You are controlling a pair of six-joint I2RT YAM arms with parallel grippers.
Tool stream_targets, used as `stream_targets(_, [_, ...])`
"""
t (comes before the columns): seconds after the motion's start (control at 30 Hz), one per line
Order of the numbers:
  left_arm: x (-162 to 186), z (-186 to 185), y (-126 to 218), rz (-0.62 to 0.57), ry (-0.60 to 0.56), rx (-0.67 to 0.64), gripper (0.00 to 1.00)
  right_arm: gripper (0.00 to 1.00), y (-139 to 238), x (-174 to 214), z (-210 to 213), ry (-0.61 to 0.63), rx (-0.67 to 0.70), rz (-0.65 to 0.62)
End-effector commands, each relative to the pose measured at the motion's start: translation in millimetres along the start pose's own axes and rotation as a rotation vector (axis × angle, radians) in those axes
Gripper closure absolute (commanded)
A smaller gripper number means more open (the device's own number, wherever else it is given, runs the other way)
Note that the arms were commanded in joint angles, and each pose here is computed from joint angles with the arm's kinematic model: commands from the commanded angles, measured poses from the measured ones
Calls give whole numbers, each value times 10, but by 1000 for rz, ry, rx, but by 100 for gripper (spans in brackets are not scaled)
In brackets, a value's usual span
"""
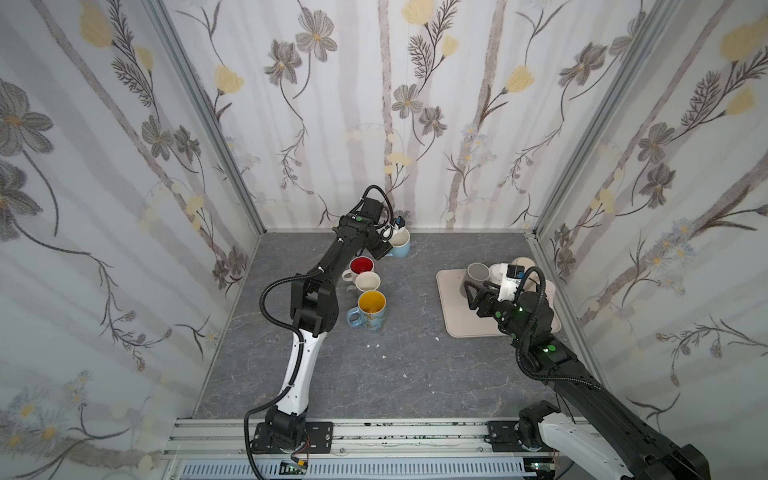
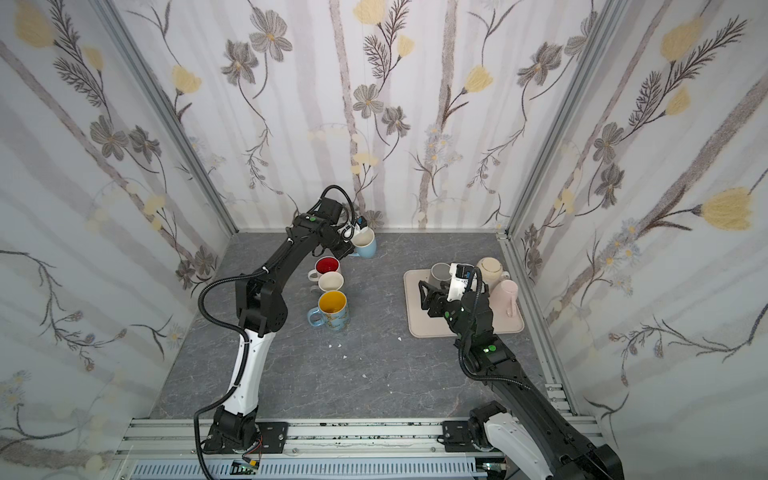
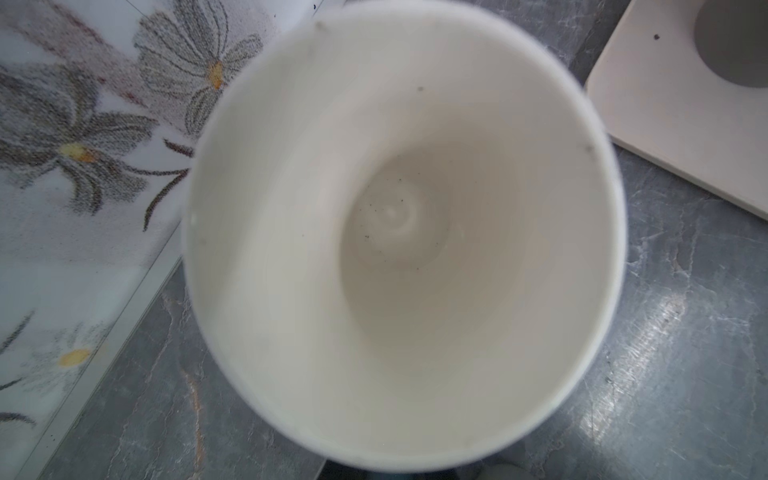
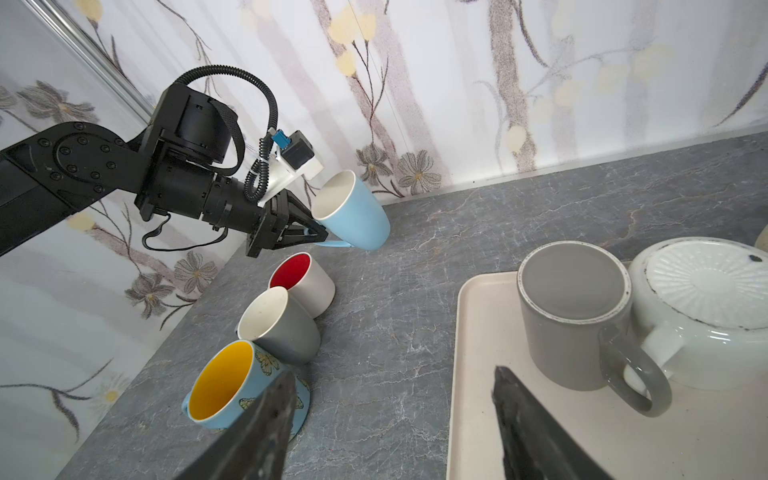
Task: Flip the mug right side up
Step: 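Carry light blue mug with left gripper and lower it opening-up beside red-lined mug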
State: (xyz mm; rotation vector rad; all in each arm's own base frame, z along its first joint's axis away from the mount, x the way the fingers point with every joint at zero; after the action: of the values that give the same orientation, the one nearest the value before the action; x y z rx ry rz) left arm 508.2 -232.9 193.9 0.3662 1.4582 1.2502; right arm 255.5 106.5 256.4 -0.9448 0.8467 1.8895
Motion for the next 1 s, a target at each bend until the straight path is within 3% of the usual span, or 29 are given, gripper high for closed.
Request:
stream_targets(0.0, [-23, 9, -44, -15, -52, 12, 100, 27, -39, -55, 20, 1, -15, -29])
stream_targets(0.33, [264, 25, -301, 137, -81, -10, 100, 27, -113, -19, -13, -20, -12, -8])
stream_targets(0.73, [342, 1, -377, 159, -80, 15, 100, 27, -109, -10, -25, -31, -6, -1])
stream_targets(0.87, [340, 13, -357, 158, -75, 9, 83, 27, -107, -5, -38, -31, 2, -1])
stream_targets(0.97, [326, 12, -339, 151, -68, 10, 76, 27, -105, 1, -42, -32, 3, 2])
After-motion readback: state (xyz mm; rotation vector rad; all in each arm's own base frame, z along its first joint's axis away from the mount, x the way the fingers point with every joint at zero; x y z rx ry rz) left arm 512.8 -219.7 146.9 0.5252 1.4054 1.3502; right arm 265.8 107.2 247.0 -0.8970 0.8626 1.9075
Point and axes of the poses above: each gripper's point midway between its finger pads, its own y axis back along the fingers, its own z axis along the line the jaws close on, x = y × z, the point moved 7 cm from there along y, back along the fingers, and after that the axes turned 4 degrees about -y, right-handed, at the moved point
